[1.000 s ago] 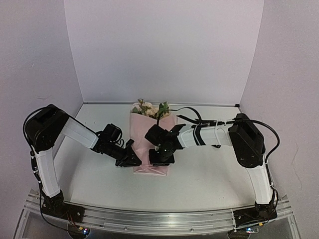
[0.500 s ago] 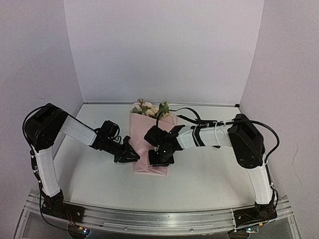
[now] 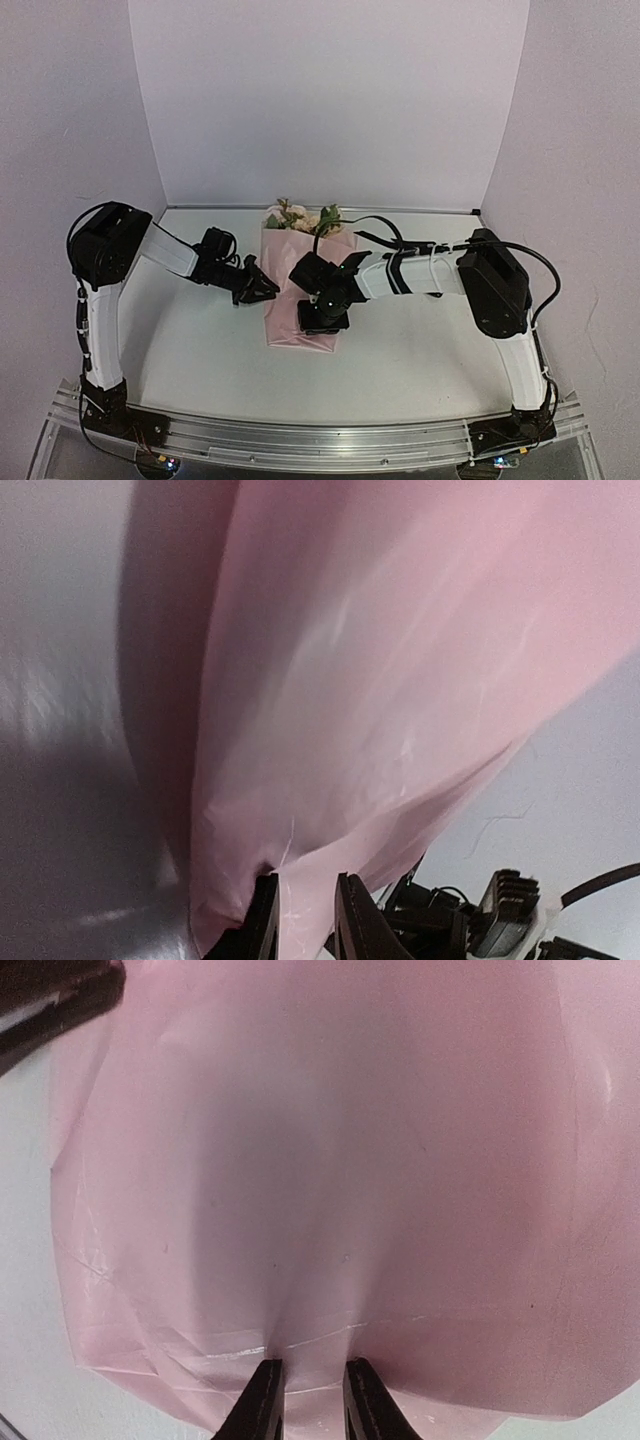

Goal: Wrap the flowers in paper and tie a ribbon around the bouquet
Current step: Press the folded bouquet at the center of the board.

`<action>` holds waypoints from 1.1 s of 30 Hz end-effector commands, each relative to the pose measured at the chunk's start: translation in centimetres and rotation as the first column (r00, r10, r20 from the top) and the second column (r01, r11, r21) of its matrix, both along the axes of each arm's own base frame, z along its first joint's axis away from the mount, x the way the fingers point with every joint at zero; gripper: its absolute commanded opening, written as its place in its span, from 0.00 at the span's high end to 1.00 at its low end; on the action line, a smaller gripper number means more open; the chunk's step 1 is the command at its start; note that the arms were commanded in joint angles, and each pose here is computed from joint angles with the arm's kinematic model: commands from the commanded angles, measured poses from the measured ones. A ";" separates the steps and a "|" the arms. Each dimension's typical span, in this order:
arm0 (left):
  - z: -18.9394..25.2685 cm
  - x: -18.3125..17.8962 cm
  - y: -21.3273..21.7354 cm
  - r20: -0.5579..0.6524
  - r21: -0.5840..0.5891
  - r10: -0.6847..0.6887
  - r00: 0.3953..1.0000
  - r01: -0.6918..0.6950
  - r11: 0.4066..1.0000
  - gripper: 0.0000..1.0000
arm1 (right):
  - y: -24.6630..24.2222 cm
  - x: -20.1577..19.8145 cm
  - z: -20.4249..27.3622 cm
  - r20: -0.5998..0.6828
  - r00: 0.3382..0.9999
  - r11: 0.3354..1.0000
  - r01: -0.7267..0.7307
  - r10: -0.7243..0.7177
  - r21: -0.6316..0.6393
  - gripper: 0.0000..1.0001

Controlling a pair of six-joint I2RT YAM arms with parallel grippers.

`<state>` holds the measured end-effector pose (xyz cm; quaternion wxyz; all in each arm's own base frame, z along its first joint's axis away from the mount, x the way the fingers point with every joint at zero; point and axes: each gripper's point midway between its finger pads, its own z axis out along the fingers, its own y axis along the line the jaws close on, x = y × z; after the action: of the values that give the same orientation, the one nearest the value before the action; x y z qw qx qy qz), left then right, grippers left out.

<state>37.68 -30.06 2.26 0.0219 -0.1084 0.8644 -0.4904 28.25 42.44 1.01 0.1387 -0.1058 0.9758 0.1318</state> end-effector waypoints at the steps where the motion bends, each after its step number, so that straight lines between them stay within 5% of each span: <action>1: -0.6 4.9 2.8 0.024 0.032 0.127 0.992 -0.128 0.991 0.79 | -2.1 -1.7 -4.0 -0.073 0.997 0.994 -0.019 0.012 -0.103 0.78; 24: 3.3 22.3 6.0 0.167 -0.110 0.272 0.948 -0.257 0.960 0.75 | -2.3 -2.3 -4.3 -0.094 0.996 0.995 -0.022 0.012 -0.102 0.78; 33: 8.0 22.7 7.1 0.243 -0.137 0.265 0.933 -0.237 0.962 0.73 | -1.2 -1.3 0.0 -0.086 0.996 1.000 -0.007 0.008 0.009 0.73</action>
<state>60.68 -22.96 5.76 0.1673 -0.1820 0.8126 -0.5278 28.10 42.71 1.14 0.1349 -0.1085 0.9742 0.1448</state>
